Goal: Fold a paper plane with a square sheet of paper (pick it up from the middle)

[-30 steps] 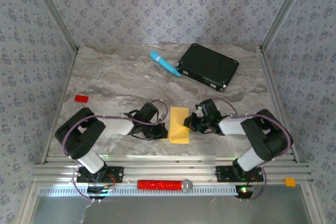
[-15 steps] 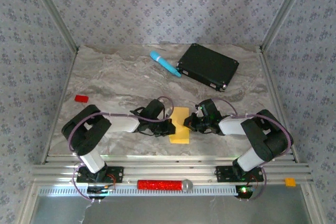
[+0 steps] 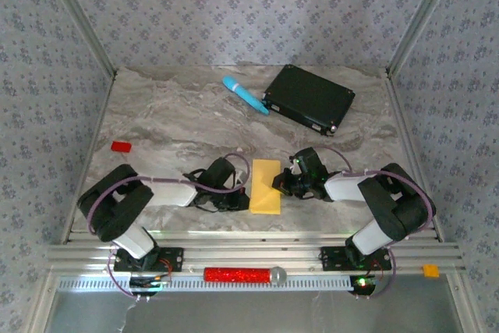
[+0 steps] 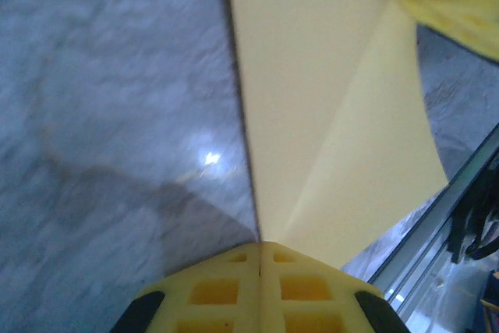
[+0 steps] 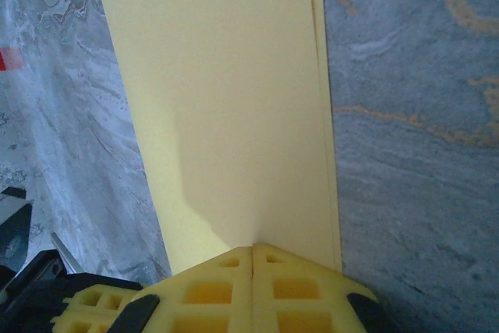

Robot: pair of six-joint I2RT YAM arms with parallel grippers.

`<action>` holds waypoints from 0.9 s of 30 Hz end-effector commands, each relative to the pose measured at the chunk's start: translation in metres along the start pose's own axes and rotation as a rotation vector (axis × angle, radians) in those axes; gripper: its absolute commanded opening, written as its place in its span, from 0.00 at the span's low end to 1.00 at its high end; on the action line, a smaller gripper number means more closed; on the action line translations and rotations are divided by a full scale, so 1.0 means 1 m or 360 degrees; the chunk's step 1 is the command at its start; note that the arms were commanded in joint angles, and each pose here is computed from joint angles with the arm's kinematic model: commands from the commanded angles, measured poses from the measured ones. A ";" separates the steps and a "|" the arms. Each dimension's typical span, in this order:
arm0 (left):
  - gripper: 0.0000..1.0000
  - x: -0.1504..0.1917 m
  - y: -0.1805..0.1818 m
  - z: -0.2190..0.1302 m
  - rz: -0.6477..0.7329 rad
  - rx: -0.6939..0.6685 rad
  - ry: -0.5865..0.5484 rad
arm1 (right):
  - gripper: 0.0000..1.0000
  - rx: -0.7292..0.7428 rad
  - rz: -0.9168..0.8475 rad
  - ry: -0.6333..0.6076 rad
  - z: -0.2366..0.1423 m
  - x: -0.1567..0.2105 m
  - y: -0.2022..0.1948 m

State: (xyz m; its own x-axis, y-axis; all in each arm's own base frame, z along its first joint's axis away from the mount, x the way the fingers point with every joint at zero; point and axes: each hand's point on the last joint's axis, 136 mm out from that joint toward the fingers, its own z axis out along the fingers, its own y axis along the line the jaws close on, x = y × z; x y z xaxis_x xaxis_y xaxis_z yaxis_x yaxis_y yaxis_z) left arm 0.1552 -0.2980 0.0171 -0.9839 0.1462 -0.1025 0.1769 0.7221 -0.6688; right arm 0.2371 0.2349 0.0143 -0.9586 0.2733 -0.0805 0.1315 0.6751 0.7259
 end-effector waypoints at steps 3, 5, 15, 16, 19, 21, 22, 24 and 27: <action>0.00 0.017 0.015 -0.014 -0.0022 -0.0146 0.0062 | 0.00 0.0523 0.0208 0.0126 -0.006 0.040 -0.089; 0.00 0.002 -0.007 -0.018 -0.0016 -0.0058 -0.0006 | 0.00 0.0524 0.0208 0.0124 -0.006 0.040 -0.089; 0.00 -0.022 -0.047 0.013 -0.0084 0.0166 0.0104 | 0.00 0.0523 0.0211 0.0120 -0.006 0.039 -0.089; 0.00 -0.017 -0.038 0.016 -0.0084 0.0119 0.0130 | 0.00 0.0526 0.0211 0.0115 -0.006 0.039 -0.089; 0.00 -0.001 -0.016 0.020 -0.0111 0.0048 0.0178 | 0.00 0.0525 0.0214 0.0112 -0.007 0.039 -0.089; 0.00 0.011 -0.004 0.021 -0.0104 -0.0008 0.0218 | 0.00 0.0525 0.0210 0.0108 -0.006 0.038 -0.089; 0.00 0.016 0.005 0.020 -0.0078 -0.0080 0.0232 | 0.00 0.0526 0.0210 0.0109 -0.006 0.039 -0.089; 0.00 0.028 0.019 0.017 -0.0021 -0.0203 0.0273 | 0.00 0.0533 0.0214 0.0113 -0.006 0.040 -0.091; 0.00 0.042 0.034 0.009 -0.0022 -0.0266 0.0281 | 0.00 0.0529 0.0216 0.0117 -0.005 0.040 -0.091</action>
State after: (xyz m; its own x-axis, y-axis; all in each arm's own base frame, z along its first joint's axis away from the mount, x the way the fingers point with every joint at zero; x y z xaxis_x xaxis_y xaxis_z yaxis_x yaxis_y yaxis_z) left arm 0.1573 -0.3210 0.0161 -0.9776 0.1965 -0.0750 0.1953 0.7160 -0.6702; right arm 0.2371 0.2349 0.0142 -0.9579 0.2745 -0.0842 0.1305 0.6774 0.7239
